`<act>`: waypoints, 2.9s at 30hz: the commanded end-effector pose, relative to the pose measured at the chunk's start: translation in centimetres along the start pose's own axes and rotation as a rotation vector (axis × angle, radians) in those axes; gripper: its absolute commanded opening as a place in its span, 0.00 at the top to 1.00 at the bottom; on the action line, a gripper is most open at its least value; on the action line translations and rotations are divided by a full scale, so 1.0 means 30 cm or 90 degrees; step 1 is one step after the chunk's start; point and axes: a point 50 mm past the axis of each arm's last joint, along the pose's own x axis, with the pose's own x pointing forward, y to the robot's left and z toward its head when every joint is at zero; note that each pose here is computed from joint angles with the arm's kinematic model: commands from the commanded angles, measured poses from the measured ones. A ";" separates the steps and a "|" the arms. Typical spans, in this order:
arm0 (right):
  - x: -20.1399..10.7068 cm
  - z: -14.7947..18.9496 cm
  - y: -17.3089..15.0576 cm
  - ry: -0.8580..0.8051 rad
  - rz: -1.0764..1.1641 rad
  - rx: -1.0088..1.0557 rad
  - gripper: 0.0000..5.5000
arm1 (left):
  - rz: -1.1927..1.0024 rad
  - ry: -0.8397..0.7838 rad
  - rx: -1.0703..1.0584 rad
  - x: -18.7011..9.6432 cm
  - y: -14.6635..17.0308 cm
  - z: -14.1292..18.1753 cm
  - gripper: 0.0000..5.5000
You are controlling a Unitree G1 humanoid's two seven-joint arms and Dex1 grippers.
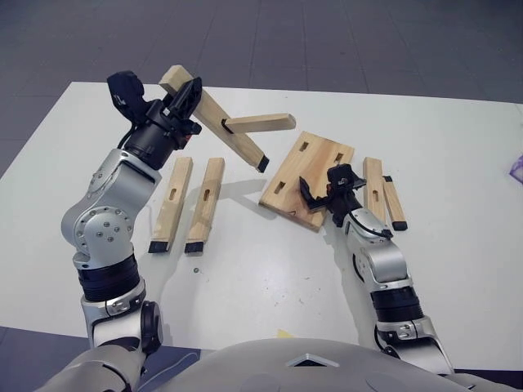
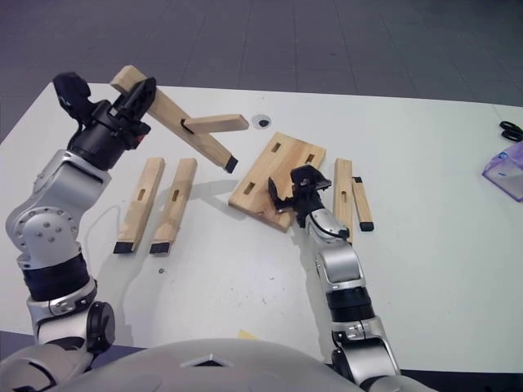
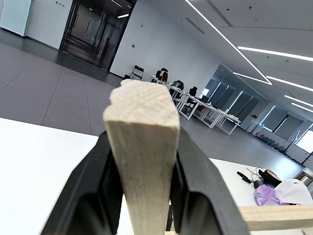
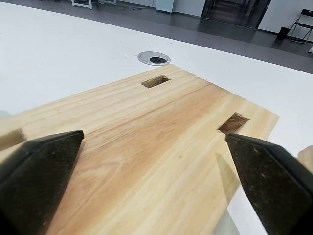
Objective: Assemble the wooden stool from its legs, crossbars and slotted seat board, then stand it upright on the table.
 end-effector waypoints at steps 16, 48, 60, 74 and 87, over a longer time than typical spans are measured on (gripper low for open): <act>-0.024 0.101 -0.162 -0.100 -0.215 -0.010 0.02 | 0.026 0.089 -0.011 0.014 -0.012 -0.144 0.81; -0.017 0.124 -0.215 -0.115 -0.267 -0.004 0.02 | -0.213 0.347 0.248 0.040 -0.066 -0.298 0.81; -0.021 0.126 -0.235 -0.118 -0.284 0.020 0.02 | -0.225 0.392 0.327 0.059 -0.027 -0.293 0.80; 0.007 0.107 -0.173 -0.105 -0.246 0.012 0.02 | -0.127 0.132 0.109 0.181 -0.106 -0.094 0.57; 0.008 0.090 -0.158 -0.096 -0.234 0.002 0.02 | -0.116 0.018 0.063 0.239 -0.094 0.082 0.18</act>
